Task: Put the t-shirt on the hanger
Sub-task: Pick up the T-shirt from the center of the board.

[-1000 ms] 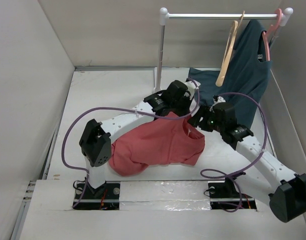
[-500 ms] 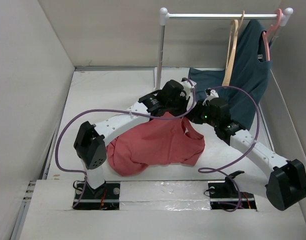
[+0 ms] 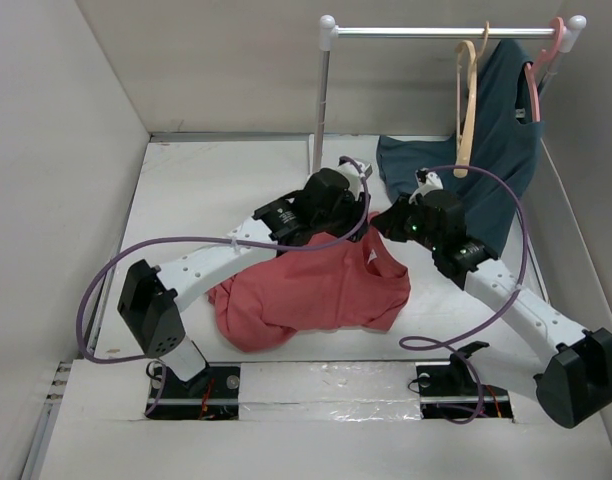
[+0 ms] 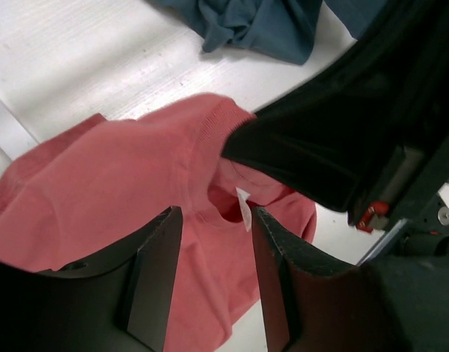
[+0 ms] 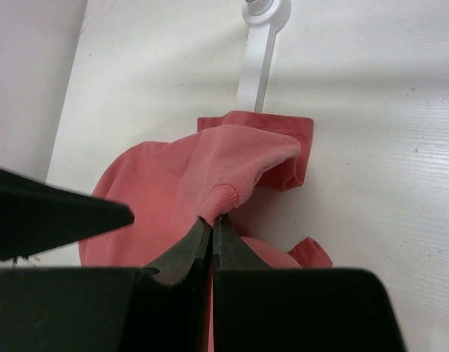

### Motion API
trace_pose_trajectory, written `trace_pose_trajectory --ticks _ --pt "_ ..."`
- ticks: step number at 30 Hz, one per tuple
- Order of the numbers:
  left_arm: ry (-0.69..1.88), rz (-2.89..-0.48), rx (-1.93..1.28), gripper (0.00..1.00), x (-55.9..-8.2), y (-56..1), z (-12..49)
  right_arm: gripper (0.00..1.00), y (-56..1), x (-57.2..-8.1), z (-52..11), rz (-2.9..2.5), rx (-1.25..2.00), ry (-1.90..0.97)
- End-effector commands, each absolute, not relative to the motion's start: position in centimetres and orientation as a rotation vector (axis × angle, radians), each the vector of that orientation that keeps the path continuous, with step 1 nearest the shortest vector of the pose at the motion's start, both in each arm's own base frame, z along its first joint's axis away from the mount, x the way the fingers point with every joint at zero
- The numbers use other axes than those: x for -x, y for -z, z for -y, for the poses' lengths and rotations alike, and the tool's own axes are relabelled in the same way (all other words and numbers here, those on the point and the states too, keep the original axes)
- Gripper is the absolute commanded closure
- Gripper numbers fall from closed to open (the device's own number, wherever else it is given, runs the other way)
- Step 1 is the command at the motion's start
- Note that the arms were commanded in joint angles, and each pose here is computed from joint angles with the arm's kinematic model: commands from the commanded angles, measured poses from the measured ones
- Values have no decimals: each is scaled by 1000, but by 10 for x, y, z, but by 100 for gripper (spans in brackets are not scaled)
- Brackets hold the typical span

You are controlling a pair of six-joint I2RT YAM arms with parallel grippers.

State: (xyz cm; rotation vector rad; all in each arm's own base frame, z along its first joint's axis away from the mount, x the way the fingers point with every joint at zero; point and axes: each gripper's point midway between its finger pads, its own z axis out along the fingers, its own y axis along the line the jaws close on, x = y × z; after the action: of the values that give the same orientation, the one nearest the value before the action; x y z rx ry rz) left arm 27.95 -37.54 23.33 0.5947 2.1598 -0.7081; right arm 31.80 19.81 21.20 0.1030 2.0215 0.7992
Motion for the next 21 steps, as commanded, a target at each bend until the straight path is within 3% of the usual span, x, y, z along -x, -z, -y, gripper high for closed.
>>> trace_pose_trajectory --ticks 1,7,21 --pt "775 -2107 -563 61 -265 -247 380 100 -240 -327 -198 -1982 -124 -796" --pt "692 -2131 -585 52 -263 -222 384 100 -252 -322 -203 -1984 -109 -837" --pt "432 -2085 -508 56 -312 -217 383 100 -254 -307 -197 -2003 -118 -859"
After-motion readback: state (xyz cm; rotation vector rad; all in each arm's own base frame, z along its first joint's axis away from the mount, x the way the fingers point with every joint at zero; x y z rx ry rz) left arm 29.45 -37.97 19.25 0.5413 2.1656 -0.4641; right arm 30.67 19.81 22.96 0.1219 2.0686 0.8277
